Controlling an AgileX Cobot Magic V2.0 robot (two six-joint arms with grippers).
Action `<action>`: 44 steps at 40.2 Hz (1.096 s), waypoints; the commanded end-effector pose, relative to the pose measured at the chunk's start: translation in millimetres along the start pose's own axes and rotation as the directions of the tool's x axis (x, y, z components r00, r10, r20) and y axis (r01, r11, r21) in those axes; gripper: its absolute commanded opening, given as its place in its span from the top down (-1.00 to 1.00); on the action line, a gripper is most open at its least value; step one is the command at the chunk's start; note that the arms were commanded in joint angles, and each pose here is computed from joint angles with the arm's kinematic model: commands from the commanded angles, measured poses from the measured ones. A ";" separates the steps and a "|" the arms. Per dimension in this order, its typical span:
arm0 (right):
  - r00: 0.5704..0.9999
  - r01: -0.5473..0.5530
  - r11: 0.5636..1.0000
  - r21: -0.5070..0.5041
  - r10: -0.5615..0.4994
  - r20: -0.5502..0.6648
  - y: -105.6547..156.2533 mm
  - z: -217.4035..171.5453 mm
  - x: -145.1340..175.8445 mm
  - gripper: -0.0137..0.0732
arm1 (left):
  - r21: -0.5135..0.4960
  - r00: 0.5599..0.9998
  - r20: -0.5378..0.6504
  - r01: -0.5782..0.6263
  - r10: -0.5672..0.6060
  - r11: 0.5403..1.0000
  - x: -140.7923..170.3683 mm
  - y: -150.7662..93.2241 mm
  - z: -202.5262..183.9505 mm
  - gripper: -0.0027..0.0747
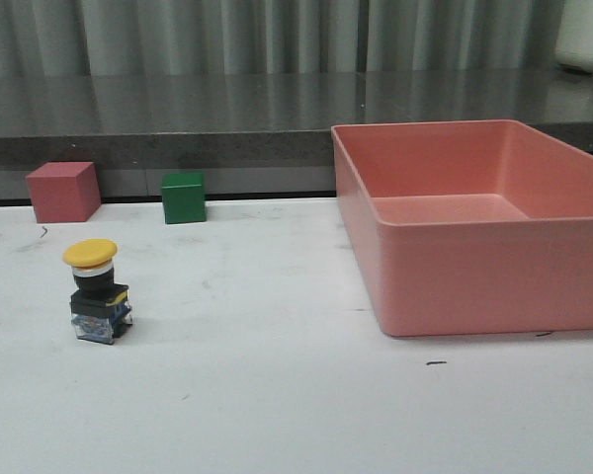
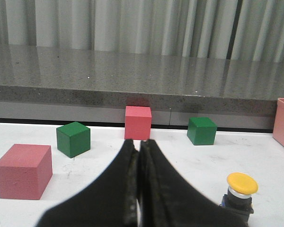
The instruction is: Place and stand button with both arms
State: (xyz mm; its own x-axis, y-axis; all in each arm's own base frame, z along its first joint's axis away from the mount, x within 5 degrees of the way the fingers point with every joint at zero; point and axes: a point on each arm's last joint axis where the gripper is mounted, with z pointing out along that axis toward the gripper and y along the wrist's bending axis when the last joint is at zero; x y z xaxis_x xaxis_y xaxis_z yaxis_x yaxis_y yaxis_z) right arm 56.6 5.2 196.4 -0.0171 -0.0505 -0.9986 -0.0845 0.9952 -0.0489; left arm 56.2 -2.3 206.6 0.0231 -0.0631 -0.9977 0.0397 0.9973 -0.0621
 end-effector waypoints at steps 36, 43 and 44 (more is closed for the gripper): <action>0.978 -0.122 0.991 0.047 0.112 0.173 -4.3 -3.0 -15.4 0.85 | 0.003 0.995 0.098 0.007 -0.007 1.000 -6.2 0.0 -1.9 0.98; 0.978 -0.122 0.991 0.051 0.112 0.174 -4.6 -3.0 -15.4 0.85 | 0.003 0.995 0.098 0.007 -0.007 1.000 -6.2 0.0 -1.9 0.98; 0.978 -0.122 0.991 0.051 0.112 0.174 -4.6 -3.0 -15.4 0.85 | 0.003 0.995 0.098 0.007 -0.007 1.000 -6.2 0.0 -1.9 0.98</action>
State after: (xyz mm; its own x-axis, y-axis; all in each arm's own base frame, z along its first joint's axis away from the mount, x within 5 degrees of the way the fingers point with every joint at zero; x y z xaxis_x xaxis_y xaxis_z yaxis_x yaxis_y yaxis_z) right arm 56.7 1.1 201.7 0.0353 0.0838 -0.9959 -0.0233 0.9963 0.0830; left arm 56.2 -2.3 206.8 0.0247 -0.0631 -0.9977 0.0398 0.9973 -0.0621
